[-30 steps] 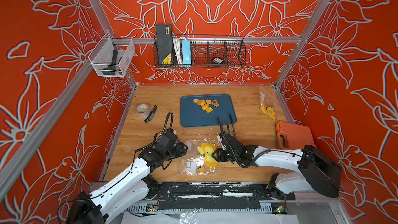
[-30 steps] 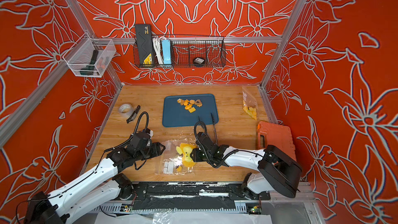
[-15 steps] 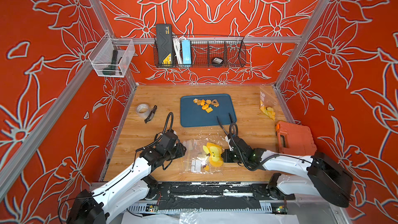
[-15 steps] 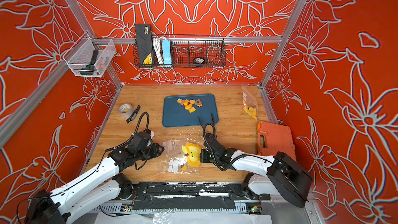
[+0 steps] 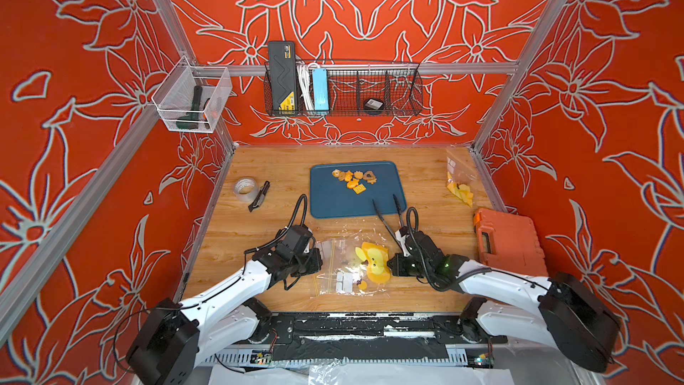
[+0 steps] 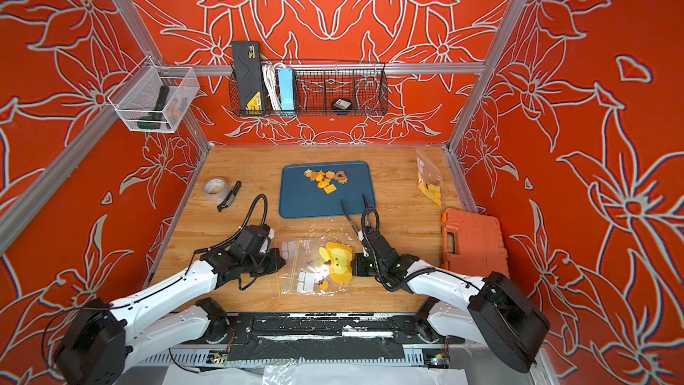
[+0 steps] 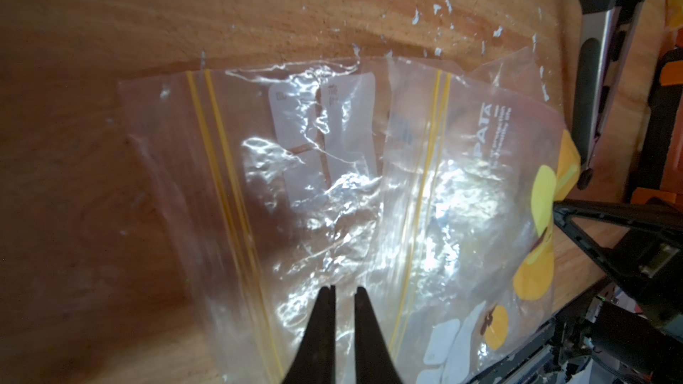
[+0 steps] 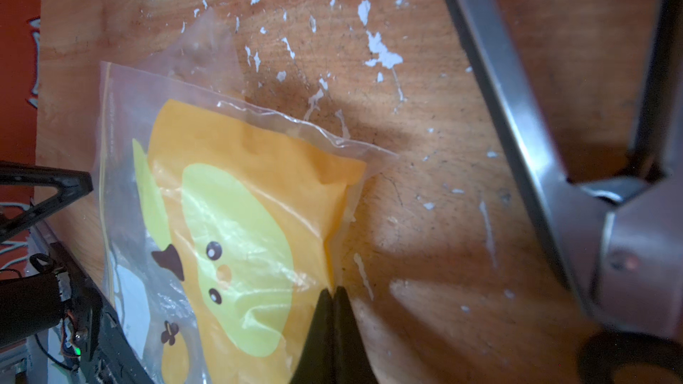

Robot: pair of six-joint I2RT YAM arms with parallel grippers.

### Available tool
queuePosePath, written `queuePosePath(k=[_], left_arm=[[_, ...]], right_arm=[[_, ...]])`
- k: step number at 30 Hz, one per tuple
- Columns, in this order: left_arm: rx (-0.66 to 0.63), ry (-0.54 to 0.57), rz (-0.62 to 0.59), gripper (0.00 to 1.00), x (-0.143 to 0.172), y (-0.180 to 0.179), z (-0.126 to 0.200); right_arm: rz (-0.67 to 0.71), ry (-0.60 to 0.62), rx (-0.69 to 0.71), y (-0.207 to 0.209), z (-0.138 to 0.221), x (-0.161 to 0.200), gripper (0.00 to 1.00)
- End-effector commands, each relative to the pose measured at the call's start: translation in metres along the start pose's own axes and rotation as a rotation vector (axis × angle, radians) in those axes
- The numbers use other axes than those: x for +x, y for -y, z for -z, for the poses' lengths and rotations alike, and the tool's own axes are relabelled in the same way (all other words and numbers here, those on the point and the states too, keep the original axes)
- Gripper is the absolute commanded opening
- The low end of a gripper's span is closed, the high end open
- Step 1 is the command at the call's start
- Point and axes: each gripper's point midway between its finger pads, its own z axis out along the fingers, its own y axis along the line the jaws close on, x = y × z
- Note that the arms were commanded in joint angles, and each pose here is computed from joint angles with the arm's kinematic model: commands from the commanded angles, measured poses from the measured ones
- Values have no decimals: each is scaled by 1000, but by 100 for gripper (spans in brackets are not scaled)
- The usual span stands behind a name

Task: Put the cookies into a resealable bag to prevent moisture
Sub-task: Pick up the ziploc bag.

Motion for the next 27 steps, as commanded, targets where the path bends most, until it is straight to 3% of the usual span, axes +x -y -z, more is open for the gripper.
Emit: queuePosePath(k=[1, 8, 16, 27], left_arm=[[12, -16, -25, 10, 3, 3, -6], [15, -36, -35, 11, 7, 2, -12], [139, -39, -47, 29, 11, 21, -8], [296, -8, -28, 39, 8, 47, 5]], right_arm=[[0, -18, 3, 5, 0, 8, 0], [-1, -18, 8, 8, 0, 9, 0], [-9, -21, 16, 10, -2, 10, 0], [-13, -22, 47, 16, -3, 10, 0]])
